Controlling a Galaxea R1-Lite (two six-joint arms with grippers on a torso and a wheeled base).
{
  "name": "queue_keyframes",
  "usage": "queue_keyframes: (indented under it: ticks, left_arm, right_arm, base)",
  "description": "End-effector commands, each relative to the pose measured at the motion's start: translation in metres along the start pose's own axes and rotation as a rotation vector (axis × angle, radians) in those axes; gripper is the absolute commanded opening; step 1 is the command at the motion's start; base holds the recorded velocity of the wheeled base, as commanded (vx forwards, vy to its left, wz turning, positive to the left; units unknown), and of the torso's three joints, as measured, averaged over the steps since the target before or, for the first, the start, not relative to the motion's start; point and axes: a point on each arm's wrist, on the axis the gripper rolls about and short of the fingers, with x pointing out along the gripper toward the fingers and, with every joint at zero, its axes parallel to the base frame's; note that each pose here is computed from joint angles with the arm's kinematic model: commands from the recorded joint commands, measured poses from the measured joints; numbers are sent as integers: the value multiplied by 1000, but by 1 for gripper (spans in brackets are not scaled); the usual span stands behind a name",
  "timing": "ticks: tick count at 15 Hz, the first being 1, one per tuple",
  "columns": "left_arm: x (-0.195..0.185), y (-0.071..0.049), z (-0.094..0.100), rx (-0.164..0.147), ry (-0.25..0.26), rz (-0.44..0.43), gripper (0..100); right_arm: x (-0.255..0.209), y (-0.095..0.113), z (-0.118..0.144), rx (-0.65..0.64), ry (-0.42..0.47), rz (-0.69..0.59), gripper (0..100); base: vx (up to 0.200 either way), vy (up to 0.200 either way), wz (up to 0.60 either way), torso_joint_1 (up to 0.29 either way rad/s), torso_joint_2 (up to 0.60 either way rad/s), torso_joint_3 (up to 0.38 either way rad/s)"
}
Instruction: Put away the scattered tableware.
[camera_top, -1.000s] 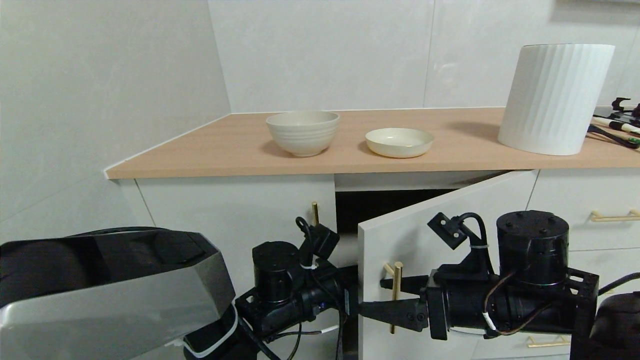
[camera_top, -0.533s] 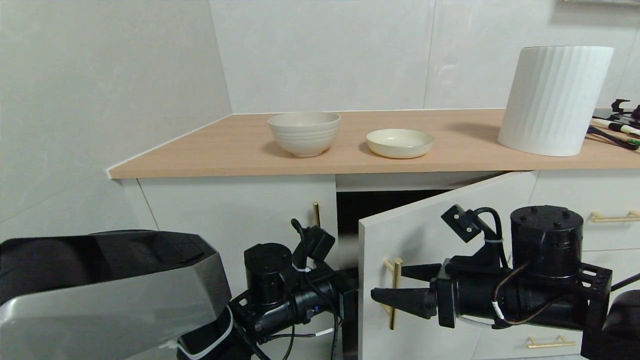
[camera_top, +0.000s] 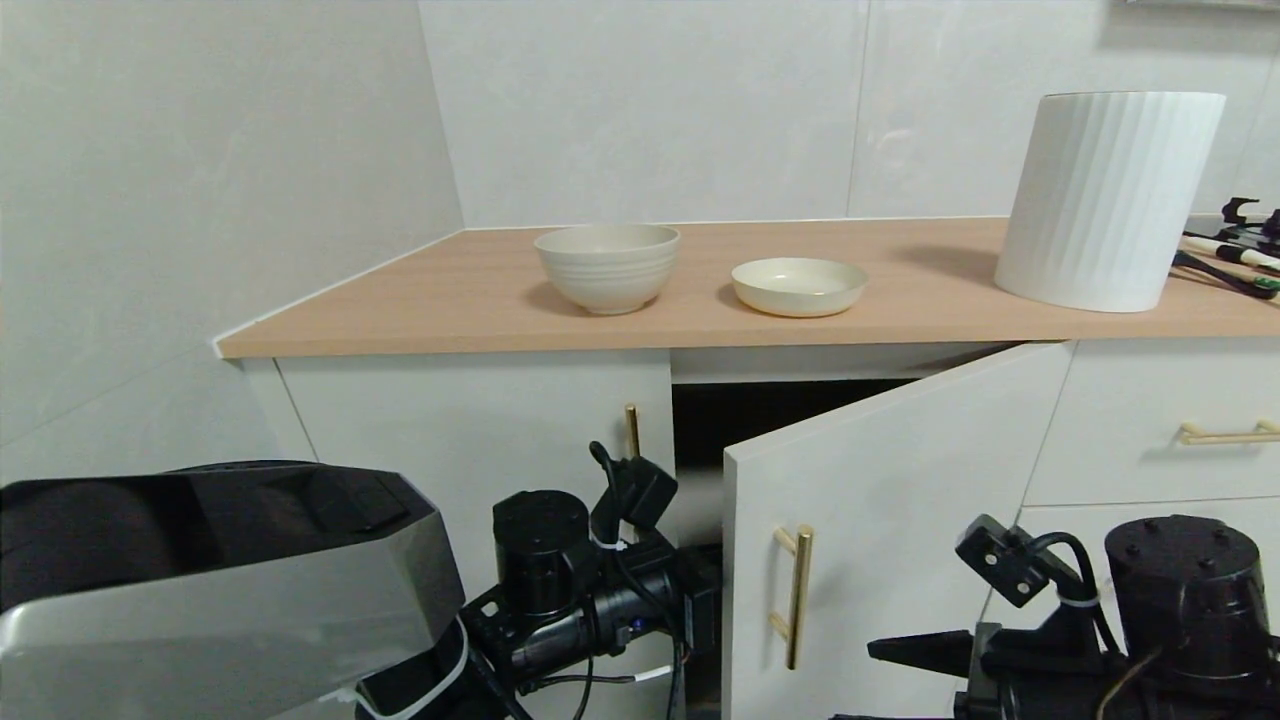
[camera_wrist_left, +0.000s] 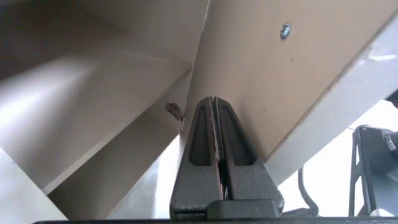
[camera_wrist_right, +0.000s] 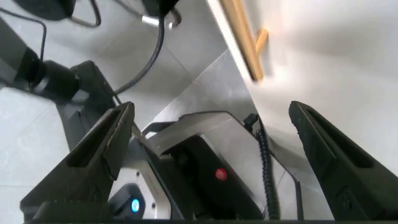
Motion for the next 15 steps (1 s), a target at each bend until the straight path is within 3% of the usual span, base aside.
queue_keyframes:
  ticks: [1, 5, 9, 15]
  left_arm:
    - [-1, -1, 2, -1, -5, 1, 0]
    - [8, 2, 7, -5, 1, 2, 0]
    - [27, 17, 10, -6, -10, 18, 0]
    - [41, 17, 30, -5, -13, 24, 0]
  right_arm:
    - [-7, 4, -1, -9, -15, 6, 100]
    - [-10, 6, 2, -41, -34, 9, 100]
    - [-14, 8, 4, -51, -53, 9, 100]
    - [-16, 9, 3, -52, -53, 12, 100]
  base:
    - [0, 0, 0, 0, 0, 0]
    - [-200, 0, 0, 8, 2, 0]
    - [0, 0, 0, 0, 0, 0]
    - [0, 0, 0, 0, 0, 0]
